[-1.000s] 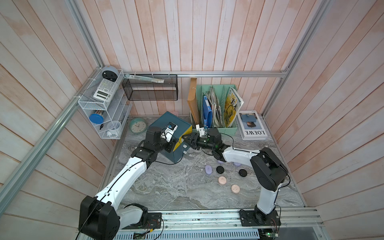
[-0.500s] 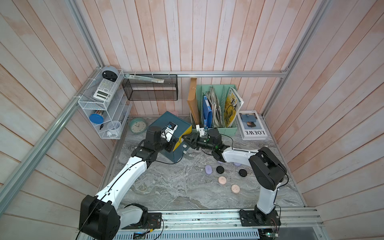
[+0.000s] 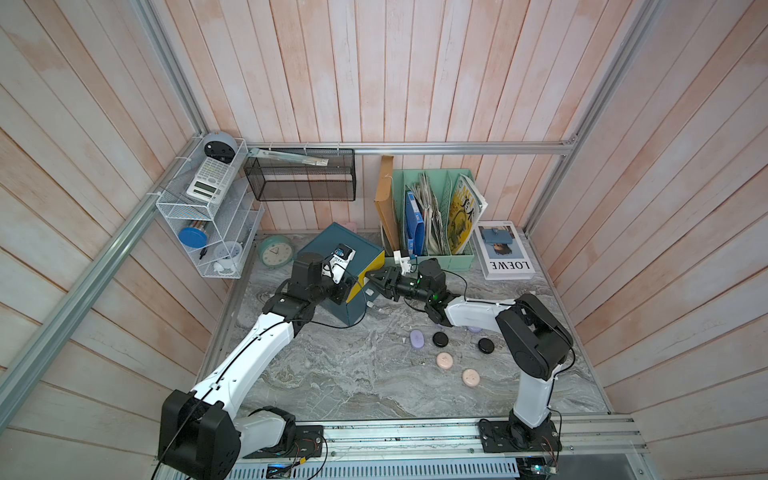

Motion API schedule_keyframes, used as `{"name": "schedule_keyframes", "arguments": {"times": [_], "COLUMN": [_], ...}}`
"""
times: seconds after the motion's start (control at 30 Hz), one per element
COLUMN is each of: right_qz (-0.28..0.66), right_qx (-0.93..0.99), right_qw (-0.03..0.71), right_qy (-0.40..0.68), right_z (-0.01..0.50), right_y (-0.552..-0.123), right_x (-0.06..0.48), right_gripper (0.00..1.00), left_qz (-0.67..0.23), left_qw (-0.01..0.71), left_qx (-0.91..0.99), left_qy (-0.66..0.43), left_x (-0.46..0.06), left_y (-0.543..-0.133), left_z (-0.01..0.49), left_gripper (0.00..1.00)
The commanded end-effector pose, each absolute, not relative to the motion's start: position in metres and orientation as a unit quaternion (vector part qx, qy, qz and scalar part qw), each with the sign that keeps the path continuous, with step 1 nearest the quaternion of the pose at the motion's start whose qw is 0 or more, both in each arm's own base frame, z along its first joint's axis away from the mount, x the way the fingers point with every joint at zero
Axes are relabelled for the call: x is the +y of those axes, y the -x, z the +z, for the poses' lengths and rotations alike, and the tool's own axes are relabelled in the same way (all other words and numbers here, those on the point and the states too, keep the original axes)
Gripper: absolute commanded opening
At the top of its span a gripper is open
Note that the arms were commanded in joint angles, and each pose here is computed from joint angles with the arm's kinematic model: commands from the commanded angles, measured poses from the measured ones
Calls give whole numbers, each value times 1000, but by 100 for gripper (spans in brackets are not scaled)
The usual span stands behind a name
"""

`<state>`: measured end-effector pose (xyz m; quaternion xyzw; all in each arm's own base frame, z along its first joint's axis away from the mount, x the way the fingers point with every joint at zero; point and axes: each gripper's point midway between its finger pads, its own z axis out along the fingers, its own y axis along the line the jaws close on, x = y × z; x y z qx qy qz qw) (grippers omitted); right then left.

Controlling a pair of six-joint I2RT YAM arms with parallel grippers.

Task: Put the bluetooth earphones in the drawer according to color
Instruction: Open the drawer in the storage box.

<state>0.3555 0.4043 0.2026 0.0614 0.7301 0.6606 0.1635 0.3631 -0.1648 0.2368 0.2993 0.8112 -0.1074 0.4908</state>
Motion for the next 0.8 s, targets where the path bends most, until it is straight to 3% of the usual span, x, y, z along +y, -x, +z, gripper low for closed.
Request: {"name": "schedule_keyframes", "arguments": {"times": [0.0,0.43,0.77], "right_qz": [656,650,643], "right_qx": [733,738,742], "right_qw": [167,165,168], "right_qy": [-70,-75,-85], "right_z": [193,185,179], "right_y": [-360,-352,-348], "right_x": [392,383,367], "right_gripper": [0,0,0], "left_qz": [-92,-92,-149], "left_qw": [423,427,469], "left_qx": [853,851,818], "left_qy": [-292,-291,-298], "left_x": [-150,-150,-165], "left_y": [-351,-350,-337], "left_z": [194,198,224], "left_gripper": [56,56,78]}}
